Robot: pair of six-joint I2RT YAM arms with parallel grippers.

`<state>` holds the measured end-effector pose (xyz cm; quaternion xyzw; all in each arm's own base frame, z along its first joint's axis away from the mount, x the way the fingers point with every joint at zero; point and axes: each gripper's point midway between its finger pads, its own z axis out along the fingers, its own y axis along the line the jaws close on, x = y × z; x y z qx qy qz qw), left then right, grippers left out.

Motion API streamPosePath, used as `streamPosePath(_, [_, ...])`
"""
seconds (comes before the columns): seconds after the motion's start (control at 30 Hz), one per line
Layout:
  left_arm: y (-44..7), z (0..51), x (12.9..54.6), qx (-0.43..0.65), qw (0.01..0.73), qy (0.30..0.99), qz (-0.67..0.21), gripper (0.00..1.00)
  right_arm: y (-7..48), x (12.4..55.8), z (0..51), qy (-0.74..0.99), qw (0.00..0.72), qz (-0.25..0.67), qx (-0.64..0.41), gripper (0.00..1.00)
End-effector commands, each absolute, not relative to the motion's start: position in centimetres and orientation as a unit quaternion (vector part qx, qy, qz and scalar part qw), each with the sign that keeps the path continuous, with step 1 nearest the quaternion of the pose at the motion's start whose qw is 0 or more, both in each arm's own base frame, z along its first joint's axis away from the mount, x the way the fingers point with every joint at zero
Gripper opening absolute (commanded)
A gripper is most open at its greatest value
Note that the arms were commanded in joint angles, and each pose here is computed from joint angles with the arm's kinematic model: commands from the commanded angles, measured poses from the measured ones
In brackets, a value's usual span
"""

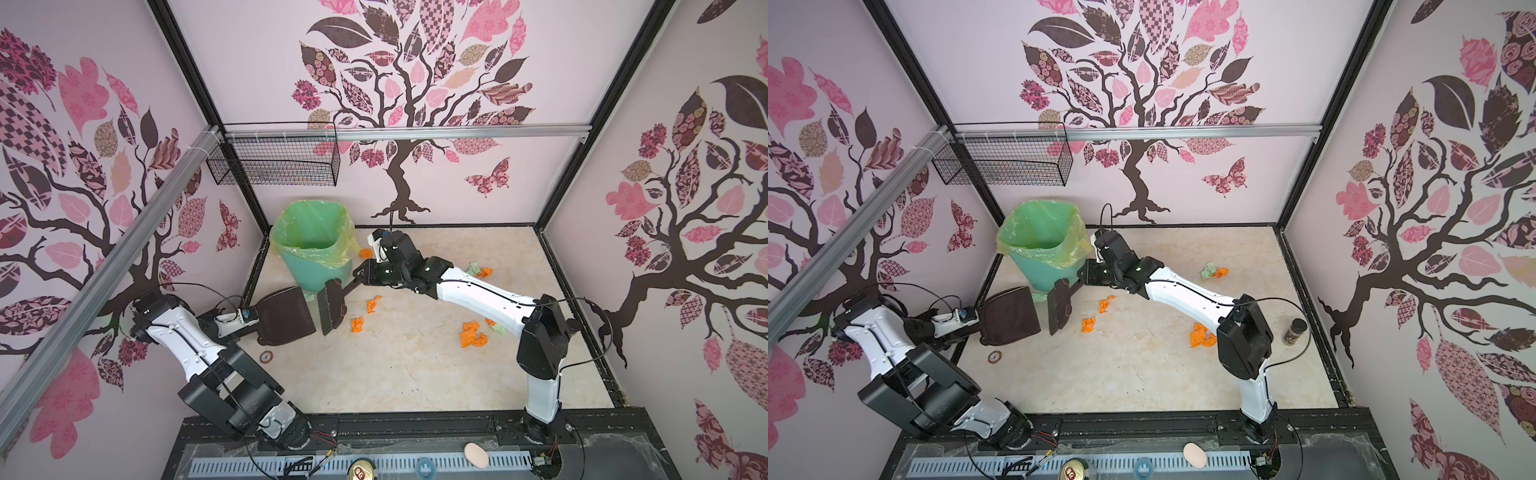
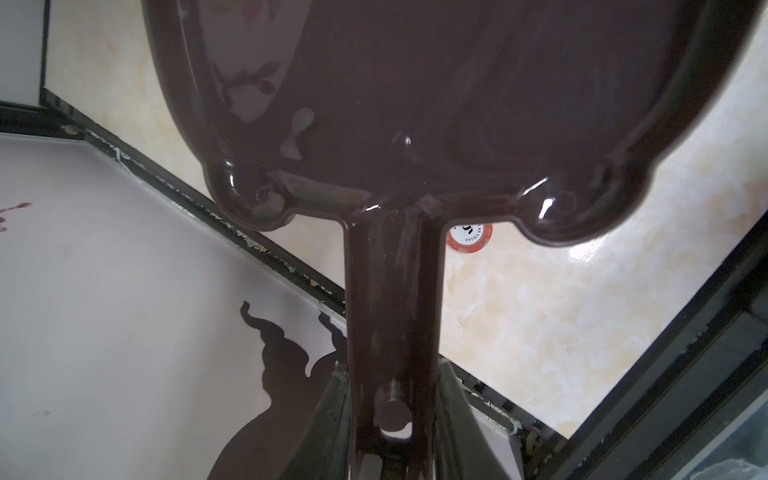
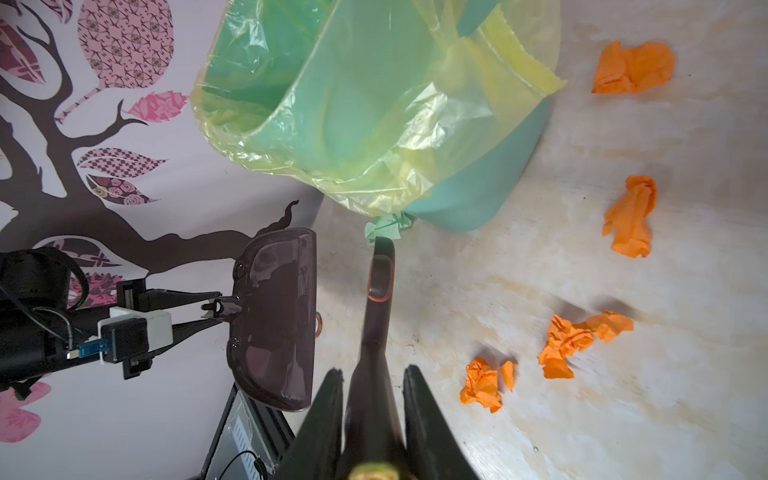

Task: Sweep away the paper scraps from the table

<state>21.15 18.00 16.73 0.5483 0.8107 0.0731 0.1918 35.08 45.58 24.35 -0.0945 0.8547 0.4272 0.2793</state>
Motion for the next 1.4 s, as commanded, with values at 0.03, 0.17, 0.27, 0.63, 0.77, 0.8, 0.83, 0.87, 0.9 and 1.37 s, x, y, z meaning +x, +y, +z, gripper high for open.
streamPosePath(0.03, [17.2, 18.7, 21.4, 0.601, 0.208, 0.766, 0.096, 0.16, 48.3, 34.8, 25.4, 0.812, 0.264, 0.515, -0.079, 0.00])
streamPosePath(0.17, [17.2, 19.1, 21.3, 0.594, 0.209, 0.771, 0.094, 0.16, 50.3, 34.4, 25.6, 0.802, 0.257, 0.534, -0.076, 0.00])
streamPosePath(0.27, [17.1, 19.1, 21.3, 0.593, 0.210, 0.772, 0.092, 0.15, 51.9, 34.4, 25.5, 0.799, 0.249, 0.543, -0.069, 0.00])
streamPosePath(0.63, [17.3, 18.6, 21.3, 0.592, 0.214, 0.773, 0.084, 0.14, 56.3, 37.2, 22.4, 0.816, 0.252, 0.520, 0.021, 0.00])
streamPosePath(0.77, [17.5, 18.6, 21.3, 0.591, 0.216, 0.773, 0.085, 0.14, 57.5, 38.2, 20.8, 0.823, 0.256, 0.503, 0.056, 0.00])
streamPosePath(0.8, [17.6, 18.6, 21.3, 0.591, 0.216, 0.773, 0.086, 0.14, 57.7, 38.5, 20.2, 0.827, 0.256, 0.497, 0.062, 0.00])
streamPosePath(0.83, [17.7, 18.5, 21.3, 0.590, 0.216, 0.773, 0.084, 0.14, 57.8, 38.5, 19.1, 0.833, 0.250, 0.489, 0.065, 0.00])
streamPosePath(0.87, [17.7, 18.5, 21.3, 0.591, 0.216, 0.773, 0.084, 0.14, 58.1, 38.7, 19.5, 0.831, 0.253, 0.491, 0.066, 0.00])
streamPosePath(0.9, [17.8, 18.4, 21.3, 0.590, 0.216, 0.774, 0.083, 0.14, 58.2, 38.7, 19.2, 0.834, 0.253, 0.485, 0.065, 0.00])
streamPosePath(1.37, [17.8, 18.2, 21.4, 0.593, 0.225, 0.769, 0.077, 0.13, 52.8, 36.7, 15.5, 0.878, 0.275, 0.388, 0.055, 0.00])
